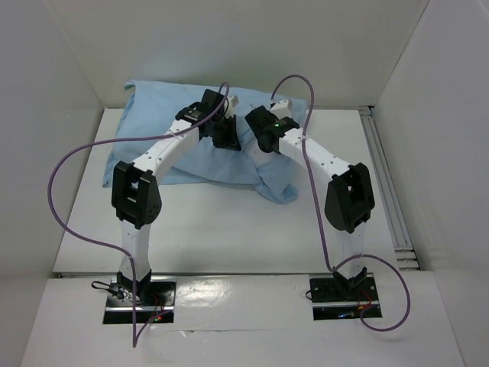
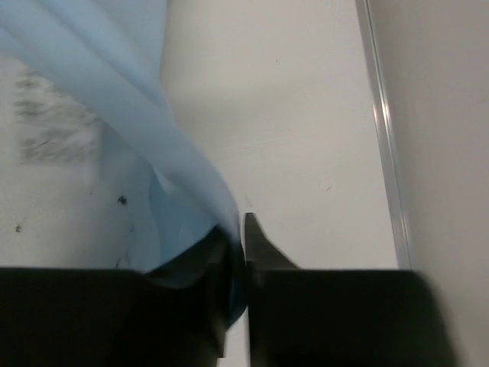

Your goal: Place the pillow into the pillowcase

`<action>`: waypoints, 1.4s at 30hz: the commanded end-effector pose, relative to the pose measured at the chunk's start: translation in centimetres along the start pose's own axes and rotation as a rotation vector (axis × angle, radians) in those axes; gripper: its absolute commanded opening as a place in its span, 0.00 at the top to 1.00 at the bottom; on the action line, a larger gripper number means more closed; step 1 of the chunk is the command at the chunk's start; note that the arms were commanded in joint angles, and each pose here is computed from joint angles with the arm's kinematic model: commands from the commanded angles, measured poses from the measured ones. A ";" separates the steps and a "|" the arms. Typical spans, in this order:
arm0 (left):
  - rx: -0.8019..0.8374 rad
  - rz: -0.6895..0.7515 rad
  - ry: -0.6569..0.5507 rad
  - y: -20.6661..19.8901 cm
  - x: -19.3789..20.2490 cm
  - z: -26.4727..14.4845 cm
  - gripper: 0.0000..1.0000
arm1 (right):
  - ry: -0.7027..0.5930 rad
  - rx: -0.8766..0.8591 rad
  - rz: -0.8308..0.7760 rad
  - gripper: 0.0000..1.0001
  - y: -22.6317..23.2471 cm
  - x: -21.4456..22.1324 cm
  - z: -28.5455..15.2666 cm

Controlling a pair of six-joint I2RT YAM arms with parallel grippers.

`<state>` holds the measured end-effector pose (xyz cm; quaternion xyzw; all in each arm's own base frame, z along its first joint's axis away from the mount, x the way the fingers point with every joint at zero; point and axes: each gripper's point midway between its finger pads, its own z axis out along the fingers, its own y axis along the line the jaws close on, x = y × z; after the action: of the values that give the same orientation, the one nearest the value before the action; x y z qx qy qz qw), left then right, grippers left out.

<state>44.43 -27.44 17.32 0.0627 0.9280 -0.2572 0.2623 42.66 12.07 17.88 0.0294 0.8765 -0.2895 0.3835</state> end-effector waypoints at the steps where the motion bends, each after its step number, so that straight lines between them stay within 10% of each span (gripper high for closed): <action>1: 0.017 0.023 -0.067 -0.8 -1.7 -2.0 1.00 | -0.035 -0.017 0.048 0.94 -1.9 -2.3 -1.5; 10: 0.022 0.021 -0.056 -0.7 -1.6 -1.4 1.00 | -0.076 -0.810 0.100 1.00 4.7 -7.0 -11.7; 18: 0.028 0.018 -0.044 -0.7 -1.4 -1.1 1.00 | -0.204 -1.157 0.185 1.00 3.3 -12.6 -18.2; 27: 0.059 0.020 -0.067 -1.8 -1.6 -3.1 1.00 | 0.003 -1.339 0.253 1.00 11.7 -7.5 -14.3; 42: 0.320 0.058 -0.139 -9.7 0.1 -14.0 1.00 | 0.018 -1.126 0.362 1.00 14.3 -6.4 -9.2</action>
<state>37.62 -27.26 31.37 0.0992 0.8606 -0.3653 0.3408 42.68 28.61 17.17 -0.0433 0.9089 0.2701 0.3147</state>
